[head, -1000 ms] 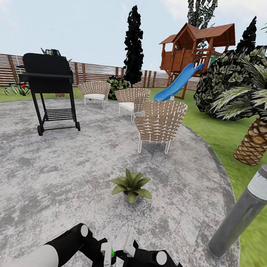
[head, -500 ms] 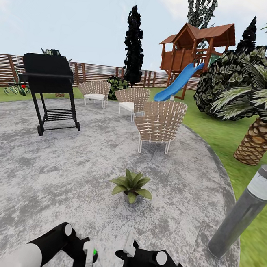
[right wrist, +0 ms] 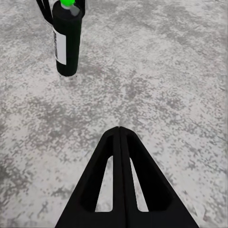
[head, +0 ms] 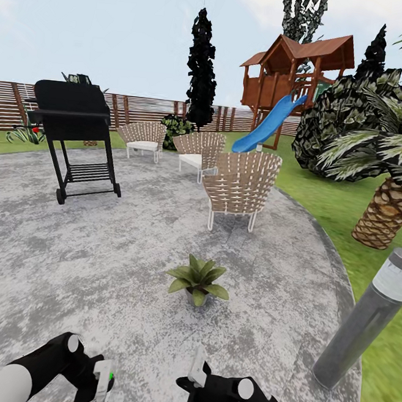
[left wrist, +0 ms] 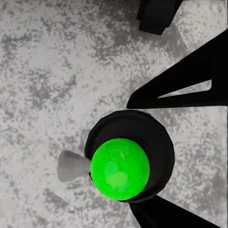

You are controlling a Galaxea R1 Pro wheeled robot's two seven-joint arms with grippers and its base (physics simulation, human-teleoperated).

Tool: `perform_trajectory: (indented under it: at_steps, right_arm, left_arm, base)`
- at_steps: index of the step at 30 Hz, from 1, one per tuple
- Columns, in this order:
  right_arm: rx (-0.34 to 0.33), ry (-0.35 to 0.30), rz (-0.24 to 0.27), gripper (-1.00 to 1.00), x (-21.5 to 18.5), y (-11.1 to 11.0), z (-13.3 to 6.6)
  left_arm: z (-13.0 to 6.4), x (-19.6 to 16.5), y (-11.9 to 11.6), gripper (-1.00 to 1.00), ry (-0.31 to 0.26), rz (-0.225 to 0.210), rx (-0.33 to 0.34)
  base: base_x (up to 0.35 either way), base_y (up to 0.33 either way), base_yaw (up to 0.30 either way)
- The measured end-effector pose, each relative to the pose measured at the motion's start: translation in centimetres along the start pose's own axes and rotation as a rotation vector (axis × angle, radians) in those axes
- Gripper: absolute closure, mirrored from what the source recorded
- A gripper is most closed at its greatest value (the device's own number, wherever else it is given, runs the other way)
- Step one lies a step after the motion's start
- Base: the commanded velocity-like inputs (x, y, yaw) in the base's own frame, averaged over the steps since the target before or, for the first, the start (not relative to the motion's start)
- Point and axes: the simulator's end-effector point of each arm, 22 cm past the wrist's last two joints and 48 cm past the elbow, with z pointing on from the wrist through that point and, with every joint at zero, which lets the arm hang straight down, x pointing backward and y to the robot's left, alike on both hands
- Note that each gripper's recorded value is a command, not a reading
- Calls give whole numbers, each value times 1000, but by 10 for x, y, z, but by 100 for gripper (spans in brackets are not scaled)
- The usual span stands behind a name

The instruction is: Pick up the pesticide atomizer in the garden and spray insectifuge to fully cover both potted plants in the garden.

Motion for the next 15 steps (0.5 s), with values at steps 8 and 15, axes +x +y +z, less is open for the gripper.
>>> perform_trajectory:
  at_steps: [8,15]
  right_arm:
    - [4,6,2,-100,4,-2,-2]
    - [19,18,10,-100,12,-7,-8]
  left_arm:
    - [-19,41,11,100,45,-34,-27]
    - [-21,39,16,100,36,-46,-47]
  base:
    - [0,0,0]
    - [0,0,0]
